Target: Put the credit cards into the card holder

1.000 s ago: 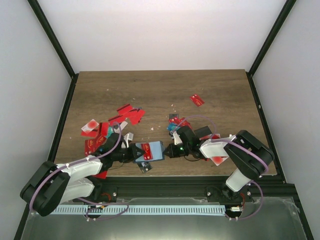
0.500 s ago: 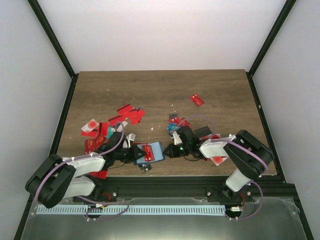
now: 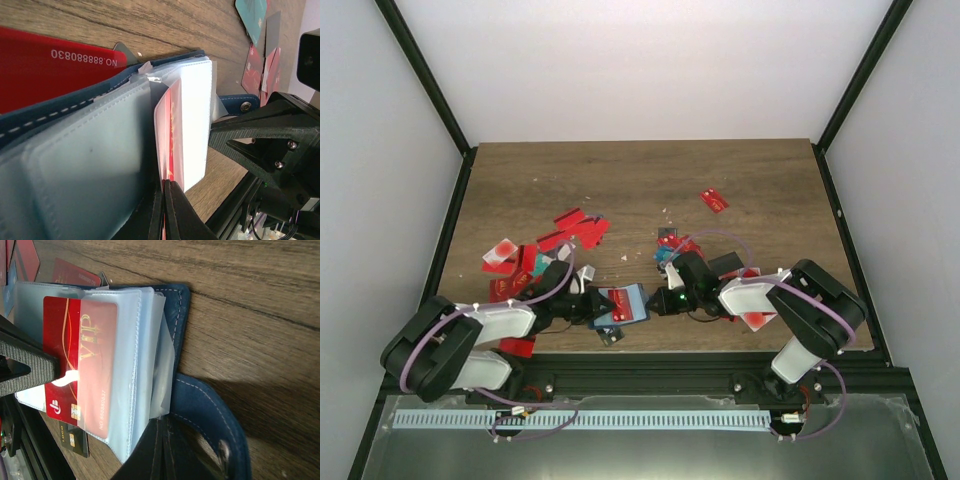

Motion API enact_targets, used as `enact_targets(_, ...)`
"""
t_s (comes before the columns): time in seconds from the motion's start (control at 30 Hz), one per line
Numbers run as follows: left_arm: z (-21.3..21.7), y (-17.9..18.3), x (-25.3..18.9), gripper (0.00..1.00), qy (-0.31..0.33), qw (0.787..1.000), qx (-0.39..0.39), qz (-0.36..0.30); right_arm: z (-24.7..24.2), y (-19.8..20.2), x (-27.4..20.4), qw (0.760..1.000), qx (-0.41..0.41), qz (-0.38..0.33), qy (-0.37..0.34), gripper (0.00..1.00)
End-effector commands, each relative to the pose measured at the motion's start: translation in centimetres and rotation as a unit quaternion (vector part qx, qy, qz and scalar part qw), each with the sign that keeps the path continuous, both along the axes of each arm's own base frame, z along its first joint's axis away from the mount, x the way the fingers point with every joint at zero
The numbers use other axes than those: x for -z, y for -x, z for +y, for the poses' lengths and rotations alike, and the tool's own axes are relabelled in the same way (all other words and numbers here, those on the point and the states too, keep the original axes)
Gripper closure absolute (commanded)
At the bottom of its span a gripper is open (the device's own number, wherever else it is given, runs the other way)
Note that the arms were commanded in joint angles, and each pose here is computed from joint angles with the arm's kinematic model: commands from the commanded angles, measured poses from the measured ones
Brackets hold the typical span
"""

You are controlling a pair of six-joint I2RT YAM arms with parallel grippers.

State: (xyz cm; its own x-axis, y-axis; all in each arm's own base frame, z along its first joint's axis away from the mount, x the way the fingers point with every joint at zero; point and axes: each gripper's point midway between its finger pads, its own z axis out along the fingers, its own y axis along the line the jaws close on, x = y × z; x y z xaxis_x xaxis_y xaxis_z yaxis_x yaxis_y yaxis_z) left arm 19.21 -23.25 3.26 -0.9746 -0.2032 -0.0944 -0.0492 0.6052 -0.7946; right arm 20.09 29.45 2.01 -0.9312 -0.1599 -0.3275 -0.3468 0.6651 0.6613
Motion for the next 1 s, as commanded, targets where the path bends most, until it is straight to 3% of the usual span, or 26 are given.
enact_targets(0.0,-0.1,-0.1,0.7,0.96,-0.010,1.000,0.002,0.005,0.1,1.1,0.9,0.999,-0.016,0.019,0.019,0.99)
enact_targets(0.97,-3.0,0.0,1.5,0.93,-0.009,0.999,0.038,0.013,1.1,0.2,0.1,0.999,-0.027,0.009,0.016,0.99)
